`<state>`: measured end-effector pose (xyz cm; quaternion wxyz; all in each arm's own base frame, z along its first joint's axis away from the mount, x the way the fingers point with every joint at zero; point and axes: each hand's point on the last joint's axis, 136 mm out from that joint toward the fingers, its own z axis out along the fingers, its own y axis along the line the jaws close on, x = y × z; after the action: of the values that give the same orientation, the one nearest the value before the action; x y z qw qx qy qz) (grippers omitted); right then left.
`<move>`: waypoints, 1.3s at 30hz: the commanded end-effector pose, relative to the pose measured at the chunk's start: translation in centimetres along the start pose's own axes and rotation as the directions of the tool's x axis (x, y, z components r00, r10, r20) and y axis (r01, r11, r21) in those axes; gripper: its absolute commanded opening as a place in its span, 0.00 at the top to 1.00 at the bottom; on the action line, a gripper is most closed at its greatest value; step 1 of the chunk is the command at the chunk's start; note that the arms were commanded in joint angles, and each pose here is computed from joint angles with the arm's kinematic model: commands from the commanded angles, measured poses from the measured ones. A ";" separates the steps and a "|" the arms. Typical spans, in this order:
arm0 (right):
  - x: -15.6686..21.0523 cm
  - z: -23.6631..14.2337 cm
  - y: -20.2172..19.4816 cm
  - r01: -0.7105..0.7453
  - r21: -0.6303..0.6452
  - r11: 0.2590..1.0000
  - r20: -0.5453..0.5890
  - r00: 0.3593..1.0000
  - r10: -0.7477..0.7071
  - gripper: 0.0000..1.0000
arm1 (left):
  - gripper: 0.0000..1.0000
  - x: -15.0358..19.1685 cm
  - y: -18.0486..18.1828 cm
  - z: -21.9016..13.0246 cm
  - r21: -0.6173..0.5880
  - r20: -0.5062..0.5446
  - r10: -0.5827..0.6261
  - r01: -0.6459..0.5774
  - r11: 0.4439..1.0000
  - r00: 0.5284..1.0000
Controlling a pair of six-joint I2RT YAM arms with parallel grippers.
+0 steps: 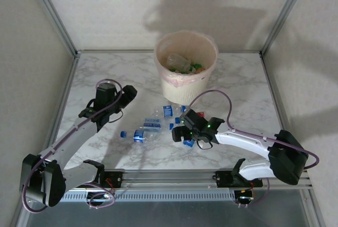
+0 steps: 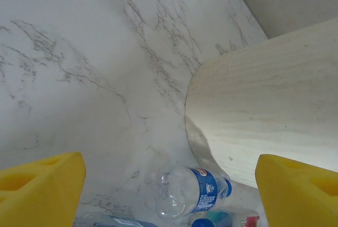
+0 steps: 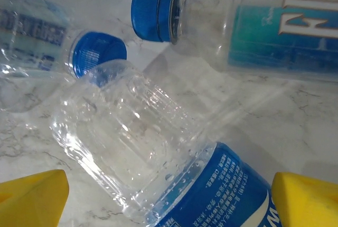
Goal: Put the plastic bottles in the bin
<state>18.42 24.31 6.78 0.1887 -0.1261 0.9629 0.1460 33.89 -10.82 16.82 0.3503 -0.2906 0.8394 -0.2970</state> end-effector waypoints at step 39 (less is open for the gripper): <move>-1.5 -6.8 6.5 0.106 -0.011 0.994 0.116 0.988 -0.104 0.44 | 0.16 -0.4 0.6 -0.5 -0.012 0.049 -0.007 0.008 1.000 0.999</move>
<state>15.11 28.42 11.31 0.2139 -0.1835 0.9482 0.1469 33.87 -10.21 17.13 0.3639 -0.2972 0.8343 -0.2884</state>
